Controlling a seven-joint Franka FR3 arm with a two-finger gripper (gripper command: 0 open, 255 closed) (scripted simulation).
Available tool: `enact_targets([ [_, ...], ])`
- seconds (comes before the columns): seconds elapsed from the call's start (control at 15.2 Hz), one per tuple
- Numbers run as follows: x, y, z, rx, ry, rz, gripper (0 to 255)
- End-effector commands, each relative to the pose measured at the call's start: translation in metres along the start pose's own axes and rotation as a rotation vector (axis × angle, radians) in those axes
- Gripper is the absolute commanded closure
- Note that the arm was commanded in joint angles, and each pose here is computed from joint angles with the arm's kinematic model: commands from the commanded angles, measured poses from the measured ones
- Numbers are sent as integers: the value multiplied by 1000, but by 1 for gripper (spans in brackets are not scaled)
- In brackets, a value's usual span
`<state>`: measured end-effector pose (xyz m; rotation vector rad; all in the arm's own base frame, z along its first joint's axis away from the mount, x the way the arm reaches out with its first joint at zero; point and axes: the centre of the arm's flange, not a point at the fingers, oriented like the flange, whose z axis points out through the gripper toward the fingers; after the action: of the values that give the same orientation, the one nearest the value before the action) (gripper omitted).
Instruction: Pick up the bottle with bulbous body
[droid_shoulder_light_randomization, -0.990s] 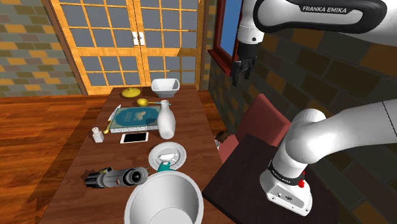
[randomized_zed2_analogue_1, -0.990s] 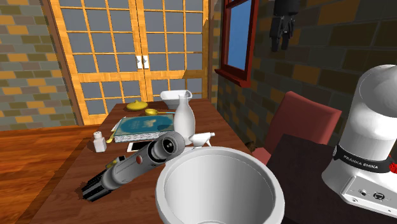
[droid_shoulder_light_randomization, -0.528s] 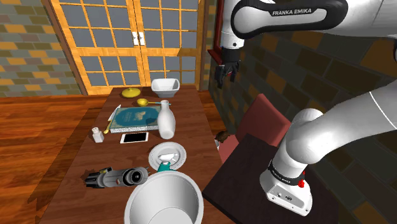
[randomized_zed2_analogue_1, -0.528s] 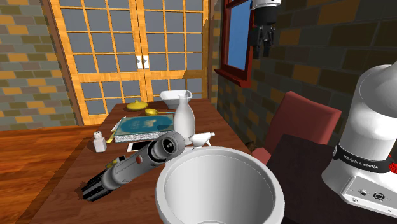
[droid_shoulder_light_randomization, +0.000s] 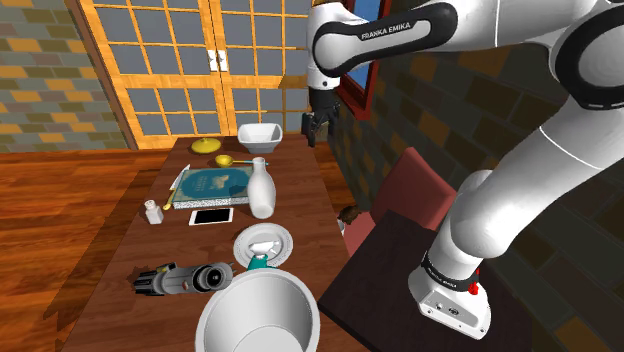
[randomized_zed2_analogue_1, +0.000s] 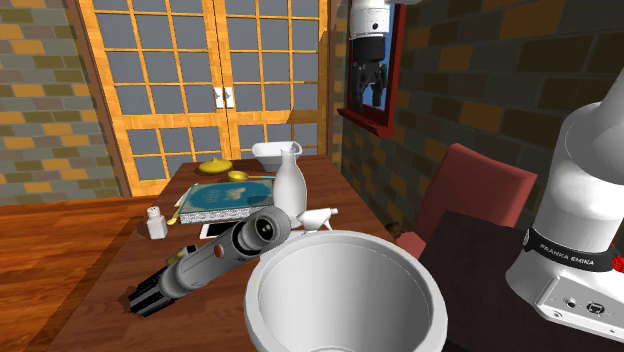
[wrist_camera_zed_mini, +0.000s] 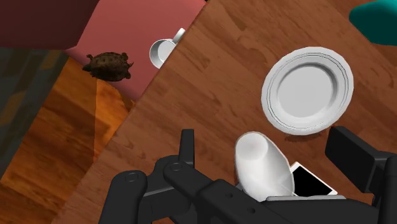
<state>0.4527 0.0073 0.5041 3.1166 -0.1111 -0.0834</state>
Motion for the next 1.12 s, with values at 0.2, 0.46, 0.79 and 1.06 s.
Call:
enact_targets([
  [0.2, 57, -20, 27, 3, -18, -19, 0],
  [0.46, 104, -38, 49, 6, -33, -34, 0],
  [0.79, 161, -63, 77, 9, -51, -52, 0],
  [1.06, 206, -83, 101, 12, -65, -66, 0],
])
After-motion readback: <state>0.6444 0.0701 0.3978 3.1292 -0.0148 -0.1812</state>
